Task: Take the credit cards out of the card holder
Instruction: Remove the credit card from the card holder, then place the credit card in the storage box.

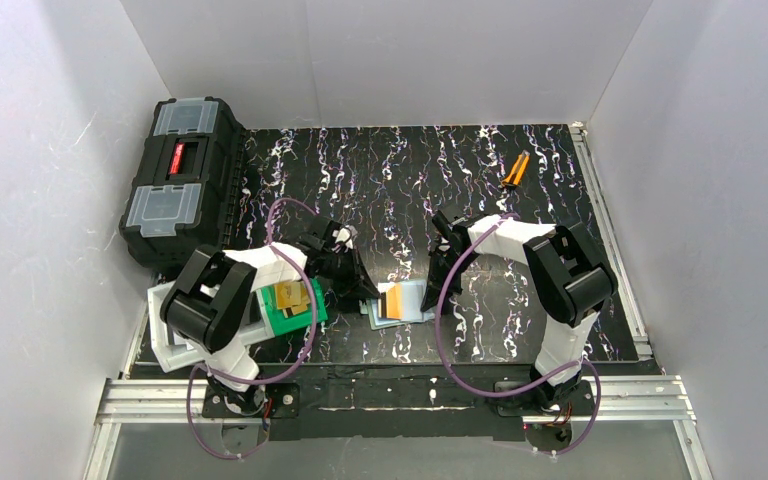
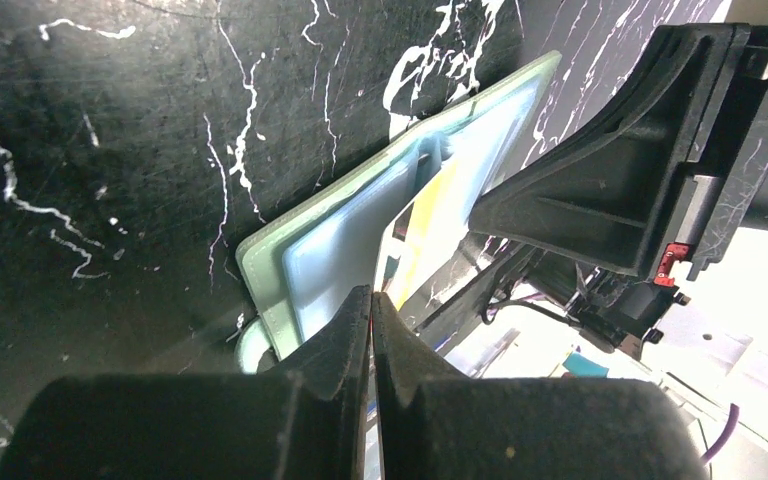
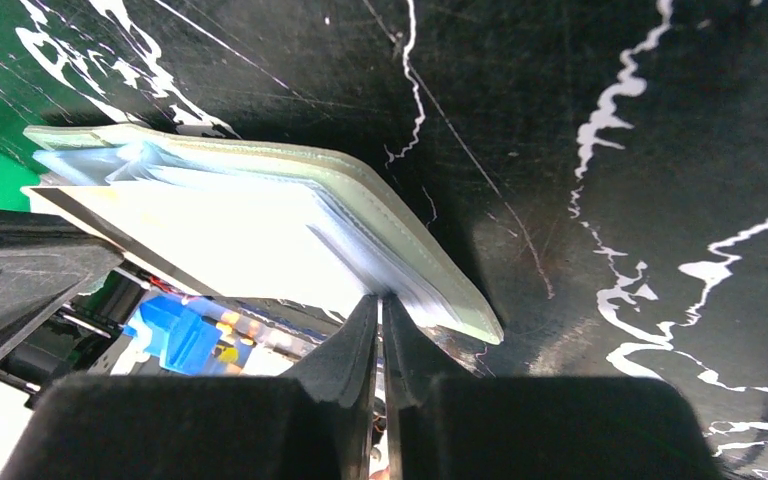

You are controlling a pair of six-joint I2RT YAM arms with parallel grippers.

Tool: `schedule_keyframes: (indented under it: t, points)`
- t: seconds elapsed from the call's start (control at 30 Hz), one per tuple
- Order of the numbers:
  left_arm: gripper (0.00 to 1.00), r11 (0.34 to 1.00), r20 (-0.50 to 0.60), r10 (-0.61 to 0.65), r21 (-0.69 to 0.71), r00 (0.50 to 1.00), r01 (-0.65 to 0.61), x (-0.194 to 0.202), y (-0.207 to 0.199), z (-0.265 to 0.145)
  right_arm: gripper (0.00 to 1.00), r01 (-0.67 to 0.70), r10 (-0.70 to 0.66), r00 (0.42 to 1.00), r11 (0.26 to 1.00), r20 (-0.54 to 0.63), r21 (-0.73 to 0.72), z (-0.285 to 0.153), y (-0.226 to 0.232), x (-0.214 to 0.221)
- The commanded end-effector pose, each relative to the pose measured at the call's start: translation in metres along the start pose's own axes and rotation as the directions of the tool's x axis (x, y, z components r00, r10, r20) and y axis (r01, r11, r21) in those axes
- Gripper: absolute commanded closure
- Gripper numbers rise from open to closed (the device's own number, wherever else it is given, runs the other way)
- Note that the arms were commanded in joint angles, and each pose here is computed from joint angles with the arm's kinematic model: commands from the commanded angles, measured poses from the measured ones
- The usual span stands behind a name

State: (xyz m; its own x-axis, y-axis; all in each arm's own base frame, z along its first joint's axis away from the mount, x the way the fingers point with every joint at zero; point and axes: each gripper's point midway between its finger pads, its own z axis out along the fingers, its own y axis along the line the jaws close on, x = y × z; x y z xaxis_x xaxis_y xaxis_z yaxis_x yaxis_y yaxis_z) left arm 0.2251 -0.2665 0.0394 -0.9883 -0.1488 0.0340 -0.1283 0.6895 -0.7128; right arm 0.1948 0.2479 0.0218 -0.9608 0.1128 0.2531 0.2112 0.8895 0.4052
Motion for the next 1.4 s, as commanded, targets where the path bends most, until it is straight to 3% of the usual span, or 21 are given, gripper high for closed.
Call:
schedule_keyframes:
  t: [0.0, 0.5, 0.67, 0.83, 1.2, 1.3, 1.37]
  points:
    - [1.00, 0.999, 0.035, 0.044, -0.004, 0.998, -0.044, -0.005, -0.012, -0.020, 0.86, 0.040, -0.057, 0.988, 0.992, 0.144, 0.121, 0.006, -0.024, -0.029]
    - [1.00, 0.999, 0.051, -0.008, 0.043, 0.999, 0.006, -0.015, -0.030, -0.039, 0.48, 0.164, -0.144, 0.953, 0.985, 0.267, -0.053, -0.051, 0.038, -0.033]
    - [1.00, 0.992, 0.062, -0.056, 0.113, 0.996, 0.049, -0.021, -0.042, -0.045, 0.31, 0.196, -0.140, 0.957, 0.958, 0.255, -0.208, -0.057, 0.067, -0.026]
    - [1.00, 0.987, 0.075, -0.089, 0.143, 0.993, 0.078, -0.025, -0.047, -0.049, 0.23, 0.176, -0.115, 0.971, 0.935, 0.208, -0.307, -0.049, 0.081, -0.023]
    - [1.00, 0.946, 0.088, -0.160, 0.298, 0.983, 0.127, -0.033, -0.075, -0.065, 0.26, 0.127, -0.042, 0.986, 0.814, 0.160, -0.567, -0.060, 0.118, -0.016]
    - [1.00, 0.941, 0.088, -0.167, 0.312, 0.982, 0.133, -0.034, -0.078, -0.067, 0.36, 0.120, -0.024, 0.986, 0.784, 0.163, -0.609, -0.070, 0.124, -0.016]
    - [1.00, 0.936, 0.087, -0.172, 0.325, 0.981, 0.135, -0.035, -0.081, -0.069, 0.48, 0.114, -0.015, 0.987, 0.769, 0.160, -0.630, -0.075, 0.125, -0.015]
